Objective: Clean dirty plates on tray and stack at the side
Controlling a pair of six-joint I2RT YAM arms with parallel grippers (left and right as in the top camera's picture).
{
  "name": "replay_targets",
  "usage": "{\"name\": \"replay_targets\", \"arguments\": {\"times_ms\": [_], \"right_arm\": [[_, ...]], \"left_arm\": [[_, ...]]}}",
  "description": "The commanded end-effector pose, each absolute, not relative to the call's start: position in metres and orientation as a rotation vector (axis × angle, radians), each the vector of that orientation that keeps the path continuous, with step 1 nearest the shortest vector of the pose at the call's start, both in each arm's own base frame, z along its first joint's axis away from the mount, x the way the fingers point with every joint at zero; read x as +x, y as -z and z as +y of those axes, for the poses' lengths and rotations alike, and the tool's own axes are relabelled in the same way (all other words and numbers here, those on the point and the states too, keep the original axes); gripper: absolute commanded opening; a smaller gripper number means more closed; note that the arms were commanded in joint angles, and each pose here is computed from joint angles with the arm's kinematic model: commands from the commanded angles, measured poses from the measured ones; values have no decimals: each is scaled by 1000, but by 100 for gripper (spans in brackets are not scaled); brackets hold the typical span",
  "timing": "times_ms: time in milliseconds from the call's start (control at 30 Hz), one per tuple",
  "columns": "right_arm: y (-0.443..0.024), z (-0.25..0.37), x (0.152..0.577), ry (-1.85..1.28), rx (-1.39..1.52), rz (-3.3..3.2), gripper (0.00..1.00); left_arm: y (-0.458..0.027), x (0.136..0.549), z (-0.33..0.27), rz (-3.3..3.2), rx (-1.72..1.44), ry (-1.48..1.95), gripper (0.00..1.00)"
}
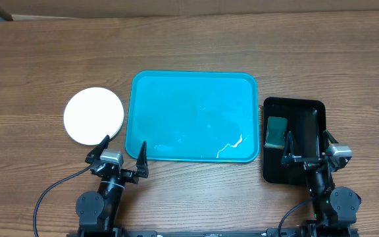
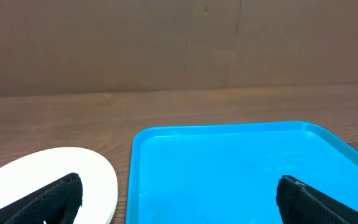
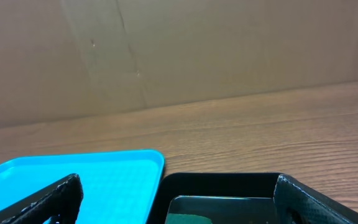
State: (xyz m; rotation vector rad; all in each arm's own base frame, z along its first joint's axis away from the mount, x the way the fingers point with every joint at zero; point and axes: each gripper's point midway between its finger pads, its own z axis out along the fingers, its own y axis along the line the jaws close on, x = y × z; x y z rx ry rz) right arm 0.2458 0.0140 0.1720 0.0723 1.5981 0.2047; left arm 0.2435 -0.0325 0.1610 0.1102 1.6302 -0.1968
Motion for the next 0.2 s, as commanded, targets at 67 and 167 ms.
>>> {"name": "replay_targets", "arguments": {"times_ms": [67,167], "right_arm": [[-171,14,246,-203,74,1592,100],[-171,14,246,-203,74,1592,100]], "left_arm": [[-161,243,-33,1622,131,181,100],[-162,243,-33,1622,131,181,100]]}}
